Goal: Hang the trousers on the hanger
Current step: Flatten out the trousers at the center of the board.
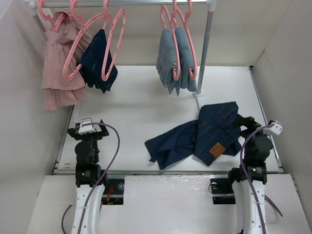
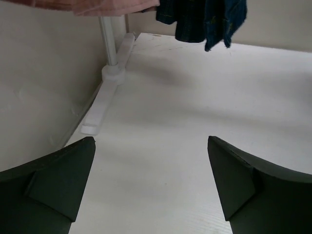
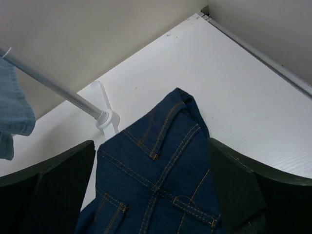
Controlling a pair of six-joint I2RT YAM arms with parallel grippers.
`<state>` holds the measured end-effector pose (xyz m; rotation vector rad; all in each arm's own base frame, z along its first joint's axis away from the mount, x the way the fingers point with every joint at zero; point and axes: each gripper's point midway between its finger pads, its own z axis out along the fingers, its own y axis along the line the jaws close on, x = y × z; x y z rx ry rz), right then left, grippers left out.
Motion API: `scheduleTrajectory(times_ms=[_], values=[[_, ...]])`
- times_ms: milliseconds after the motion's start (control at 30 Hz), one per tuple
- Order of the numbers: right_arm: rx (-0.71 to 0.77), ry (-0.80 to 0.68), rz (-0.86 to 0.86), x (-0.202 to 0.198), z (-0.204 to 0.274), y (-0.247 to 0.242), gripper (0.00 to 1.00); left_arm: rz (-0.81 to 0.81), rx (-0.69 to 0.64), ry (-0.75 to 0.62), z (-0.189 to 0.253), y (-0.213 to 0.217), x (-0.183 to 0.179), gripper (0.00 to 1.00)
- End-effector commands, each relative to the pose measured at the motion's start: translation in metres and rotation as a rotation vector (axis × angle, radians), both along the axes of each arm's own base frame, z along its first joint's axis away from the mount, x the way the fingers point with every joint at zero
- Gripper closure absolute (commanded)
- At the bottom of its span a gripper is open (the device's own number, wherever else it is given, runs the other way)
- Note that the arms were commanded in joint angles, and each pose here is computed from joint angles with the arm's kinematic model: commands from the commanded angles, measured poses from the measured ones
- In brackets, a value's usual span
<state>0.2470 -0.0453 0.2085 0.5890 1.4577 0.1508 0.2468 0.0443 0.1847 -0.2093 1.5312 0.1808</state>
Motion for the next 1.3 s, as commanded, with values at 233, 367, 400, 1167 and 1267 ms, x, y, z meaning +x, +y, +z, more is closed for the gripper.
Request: scheduleTrajectory(times_ms=[233,367,400,1167,1267], values=[[-0.084,0.222,0.066,0.025,0.015,0.009,0.00,-0.269,0.363,0.070,0.037,-0.034,-0.007,0.01],[-0.187,0.432,0.174,0.058,-0.025,0.059,0.00,-0.434,0.482,0.158,0.032,-0.054,-0.005,0.01],[-0.277,0.463,0.074,0.061,-0.024,0.056,0.00,-0.505,0.520,0.172,0.030,-0.064,-0.006,0.01],[-1.194,0.413,1.318,-0.033,-0.103,0.337,0.00,-0.977,0.782,0.615,-0.030,-0.084,-0.041,0.01],[-1.195,0.352,1.430,-0.048,-0.109,0.367,0.00,-1.008,0.776,0.595,-0.027,-0.090,-0.041,0.01]])
